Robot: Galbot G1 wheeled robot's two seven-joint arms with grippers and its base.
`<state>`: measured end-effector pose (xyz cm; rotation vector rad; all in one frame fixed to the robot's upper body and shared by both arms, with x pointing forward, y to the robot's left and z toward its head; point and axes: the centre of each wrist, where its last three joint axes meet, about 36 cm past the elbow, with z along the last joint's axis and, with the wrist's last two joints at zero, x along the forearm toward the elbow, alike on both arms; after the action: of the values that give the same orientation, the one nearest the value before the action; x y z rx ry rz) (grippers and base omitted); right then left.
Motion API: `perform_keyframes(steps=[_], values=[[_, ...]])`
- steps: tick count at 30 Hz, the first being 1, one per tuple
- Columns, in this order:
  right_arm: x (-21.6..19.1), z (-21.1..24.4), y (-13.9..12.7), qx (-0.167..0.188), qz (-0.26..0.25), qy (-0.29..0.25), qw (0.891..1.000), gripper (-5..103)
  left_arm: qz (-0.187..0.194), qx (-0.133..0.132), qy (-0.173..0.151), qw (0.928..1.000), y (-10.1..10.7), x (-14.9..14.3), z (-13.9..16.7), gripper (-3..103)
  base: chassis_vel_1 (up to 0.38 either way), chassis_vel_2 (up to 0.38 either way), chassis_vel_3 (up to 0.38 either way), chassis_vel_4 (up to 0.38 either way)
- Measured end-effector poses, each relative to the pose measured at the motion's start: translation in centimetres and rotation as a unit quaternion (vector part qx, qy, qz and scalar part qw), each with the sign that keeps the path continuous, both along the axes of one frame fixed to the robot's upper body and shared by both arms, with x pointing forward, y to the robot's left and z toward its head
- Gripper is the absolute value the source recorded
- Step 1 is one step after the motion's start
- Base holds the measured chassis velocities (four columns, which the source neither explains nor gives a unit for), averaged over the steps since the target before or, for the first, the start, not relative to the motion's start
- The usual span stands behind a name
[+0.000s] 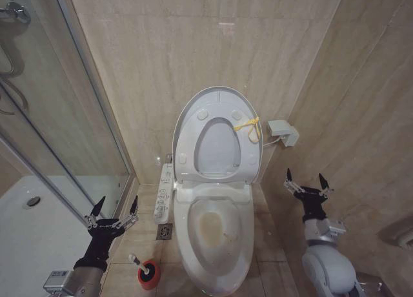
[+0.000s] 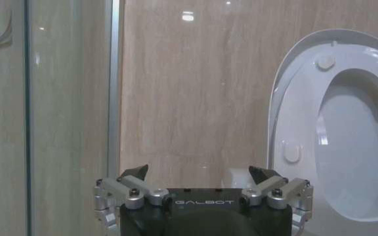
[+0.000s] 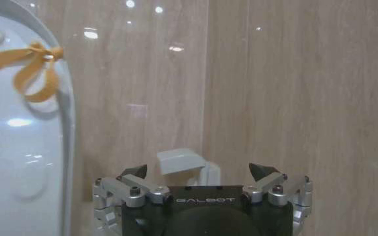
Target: Open the toilet lid, clean the toilet bowl with a toilet brush, close the toilet lid, and flush.
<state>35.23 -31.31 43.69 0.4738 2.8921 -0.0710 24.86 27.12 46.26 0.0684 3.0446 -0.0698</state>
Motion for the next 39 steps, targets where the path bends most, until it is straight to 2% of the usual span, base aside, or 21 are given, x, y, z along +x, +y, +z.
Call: perform_keyframes(steps=[8,9,21,22,26,32,39], values=[[5.5,0.7,-2.3,-0.012,-0.019,-0.017,1.000,100,0.000,0.000,0.000,1.0000,0.0,0.0,0.0,100,0.000,0.000,0.000,0.000],[7.8,0.7,-3.2,-0.015,-0.024,-0.019,0.999,100,0.000,0.000,0.000,1.0000,0.0,0.0,0.0,100,0.000,0.000,0.000,0.000],[16.1,3.2,-5.1,-0.034,-0.031,-0.027,0.999,100,0.000,0.000,0.000,1.0000,0.0,0.0,0.0,100,0.000,0.000,0.000,0.000],[16.1,3.2,-5.1,-0.034,-0.031,-0.027,0.999,100,0.000,0.000,0.000,1.0000,0.0,0.0,0.0,100,0.000,0.000,0.000,0.000],[20.9,5.2,-4.9,-0.040,-0.028,-0.045,0.998,100,0.000,0.000,0.000,1.0000,0.0,0.0,0.0,100,0.000,0.000,0.000,0.000],[23.7,5.8,-4.2,-0.042,-0.021,-0.048,0.998,100,0.000,0.000,0.000,1.0000,0.0,0.0,0.0,100,0.000,0.000,0.000,0.000],[27.2,6.8,-1.3,-0.048,0.002,-0.047,0.998,100,0.000,0.000,0.000,1.0000,0.0,0.0,0.0,100,0.000,0.000,0.000,0.000]])
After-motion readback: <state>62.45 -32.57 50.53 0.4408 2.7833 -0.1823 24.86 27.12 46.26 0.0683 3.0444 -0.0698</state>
